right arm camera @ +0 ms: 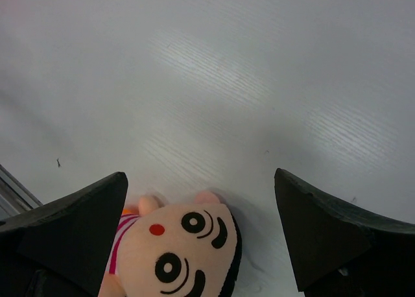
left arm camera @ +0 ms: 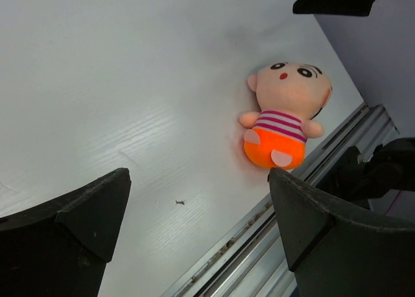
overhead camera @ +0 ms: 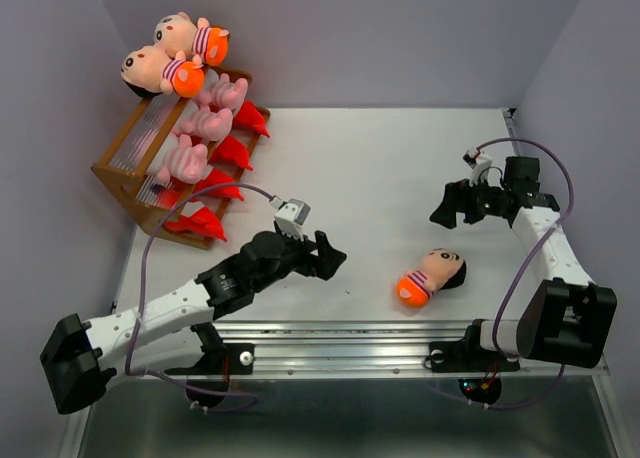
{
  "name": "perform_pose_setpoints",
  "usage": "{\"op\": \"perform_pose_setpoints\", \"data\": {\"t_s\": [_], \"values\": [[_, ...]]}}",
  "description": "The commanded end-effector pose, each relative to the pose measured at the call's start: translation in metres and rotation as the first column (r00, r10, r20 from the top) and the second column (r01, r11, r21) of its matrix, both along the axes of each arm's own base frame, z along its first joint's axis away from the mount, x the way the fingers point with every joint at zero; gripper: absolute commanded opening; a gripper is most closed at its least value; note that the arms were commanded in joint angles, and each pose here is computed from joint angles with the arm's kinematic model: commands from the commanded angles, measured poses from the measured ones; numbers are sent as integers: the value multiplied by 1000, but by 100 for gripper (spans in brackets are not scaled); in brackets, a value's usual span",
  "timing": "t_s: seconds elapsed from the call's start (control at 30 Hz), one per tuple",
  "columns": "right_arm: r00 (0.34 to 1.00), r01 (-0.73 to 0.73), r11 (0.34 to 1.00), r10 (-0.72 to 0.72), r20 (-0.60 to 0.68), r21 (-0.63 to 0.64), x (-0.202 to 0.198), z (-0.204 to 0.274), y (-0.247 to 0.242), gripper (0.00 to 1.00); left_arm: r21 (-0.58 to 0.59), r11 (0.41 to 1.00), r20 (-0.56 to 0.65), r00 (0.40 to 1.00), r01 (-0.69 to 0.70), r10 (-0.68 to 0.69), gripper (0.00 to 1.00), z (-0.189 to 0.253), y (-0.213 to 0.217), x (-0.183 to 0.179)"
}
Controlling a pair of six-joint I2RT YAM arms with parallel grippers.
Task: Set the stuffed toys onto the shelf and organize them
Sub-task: Grab a stuffed toy with the right arm
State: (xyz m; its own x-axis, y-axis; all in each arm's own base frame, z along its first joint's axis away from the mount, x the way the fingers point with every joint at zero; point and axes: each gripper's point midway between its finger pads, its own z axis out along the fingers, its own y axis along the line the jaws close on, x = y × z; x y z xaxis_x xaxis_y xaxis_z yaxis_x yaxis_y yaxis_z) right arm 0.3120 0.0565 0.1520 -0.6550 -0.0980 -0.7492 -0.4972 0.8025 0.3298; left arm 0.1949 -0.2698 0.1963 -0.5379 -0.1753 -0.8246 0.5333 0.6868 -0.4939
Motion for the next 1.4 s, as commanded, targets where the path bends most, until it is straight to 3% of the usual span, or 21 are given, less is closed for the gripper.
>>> {"op": "perform_pose_setpoints", "data": {"t_s": [0.0, 0.2, 0.37, 0.7, 0.93, 1.2, 1.37], "values": [[999, 6, 995, -10, -36, -96, -7, 7, -15, 100, -83, 994, 31, 997, -65, 68, 99, 0, -14, 6], [978, -157, 978, 134, -162, -140, -42, -15, -14, 100, -136, 990, -36, 999, -34, 29, 99, -32, -31, -11], [958, -182, 967, 134, -253, -177, -57, -36, -22, 99, -153, 988, -85, 996, -25, 12, 99, -49, -36, -22], [921, -224, 949, 133, -365, -220, -79, -52, -30, 88, -177, 984, -105, 994, -7, -12, 99, -57, -42, -31], [855, -322, 926, 194, -482, -199, -97, -71, -23, 65, -166, 986, -101, 994, 23, -40, 99, -55, -59, -33], [815, -370, 919, 252, -522, -134, -104, -75, -15, 3, -163, 985, -107, 992, 53, -71, 99, -59, -72, -38], [851, -432, 901, 393, -347, -38, -93, -39, 10, 1, -179, 974, -80, 984, 142, -158, 99, -54, -85, -50]]}}
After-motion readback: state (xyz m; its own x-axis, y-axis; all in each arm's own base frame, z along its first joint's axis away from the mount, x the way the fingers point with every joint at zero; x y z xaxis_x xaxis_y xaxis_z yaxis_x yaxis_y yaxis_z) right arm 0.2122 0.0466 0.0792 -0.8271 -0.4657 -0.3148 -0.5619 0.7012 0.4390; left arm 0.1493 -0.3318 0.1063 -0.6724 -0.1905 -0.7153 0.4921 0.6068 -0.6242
